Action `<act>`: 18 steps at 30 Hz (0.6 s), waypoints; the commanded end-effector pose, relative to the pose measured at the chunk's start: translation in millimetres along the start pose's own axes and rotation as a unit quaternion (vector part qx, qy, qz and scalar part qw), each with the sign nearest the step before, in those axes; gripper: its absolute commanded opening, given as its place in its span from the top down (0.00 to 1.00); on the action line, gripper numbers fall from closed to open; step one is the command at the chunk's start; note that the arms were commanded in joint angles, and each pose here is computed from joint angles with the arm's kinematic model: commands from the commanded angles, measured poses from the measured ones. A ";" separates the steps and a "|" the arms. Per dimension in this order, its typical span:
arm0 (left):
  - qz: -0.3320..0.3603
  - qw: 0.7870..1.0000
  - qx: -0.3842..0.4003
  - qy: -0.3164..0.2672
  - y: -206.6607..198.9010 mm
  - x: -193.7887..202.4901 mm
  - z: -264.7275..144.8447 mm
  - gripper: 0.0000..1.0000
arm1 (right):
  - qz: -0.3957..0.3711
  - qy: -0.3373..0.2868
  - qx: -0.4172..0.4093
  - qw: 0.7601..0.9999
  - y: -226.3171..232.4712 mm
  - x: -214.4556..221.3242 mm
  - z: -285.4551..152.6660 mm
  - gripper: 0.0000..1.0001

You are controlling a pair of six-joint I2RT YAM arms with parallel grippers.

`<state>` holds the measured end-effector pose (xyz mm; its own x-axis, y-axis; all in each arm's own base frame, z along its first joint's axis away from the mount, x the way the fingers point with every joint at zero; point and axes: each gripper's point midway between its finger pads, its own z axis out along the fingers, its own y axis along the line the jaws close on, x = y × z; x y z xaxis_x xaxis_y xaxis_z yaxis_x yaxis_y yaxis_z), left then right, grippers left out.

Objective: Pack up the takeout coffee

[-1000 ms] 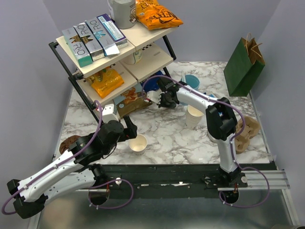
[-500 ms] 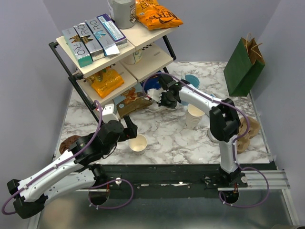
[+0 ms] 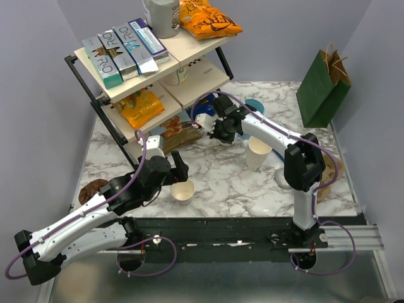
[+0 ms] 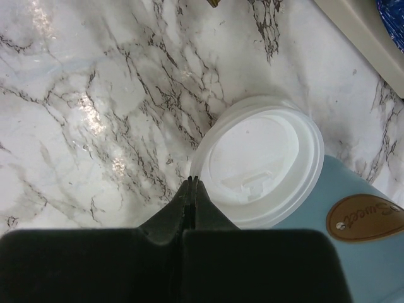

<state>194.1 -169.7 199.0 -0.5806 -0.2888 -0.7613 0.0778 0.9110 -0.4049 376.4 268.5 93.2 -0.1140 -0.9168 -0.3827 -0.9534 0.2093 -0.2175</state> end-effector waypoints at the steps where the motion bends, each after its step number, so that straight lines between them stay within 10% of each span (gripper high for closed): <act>1: 0.002 1.000 0.017 0.004 -6.7 2.2 3.0 0.01 | 0.010 0.023 0.013 1.000 -6.0 9.9 8.5 0.99; 18: -0.001 1.000 0.019 0.008 -7.3 4.1 2.5 0.01 | 0.049 0.048 -0.004 0.998 -12.0 17.4 29.7 0.99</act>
<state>194.2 -175.9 201.1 -0.5848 -0.2900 -0.7576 0.0975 0.9020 -0.4206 389.0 261.7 62.4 -0.1734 -0.9331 -0.3150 -0.9480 0.2448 -0.2033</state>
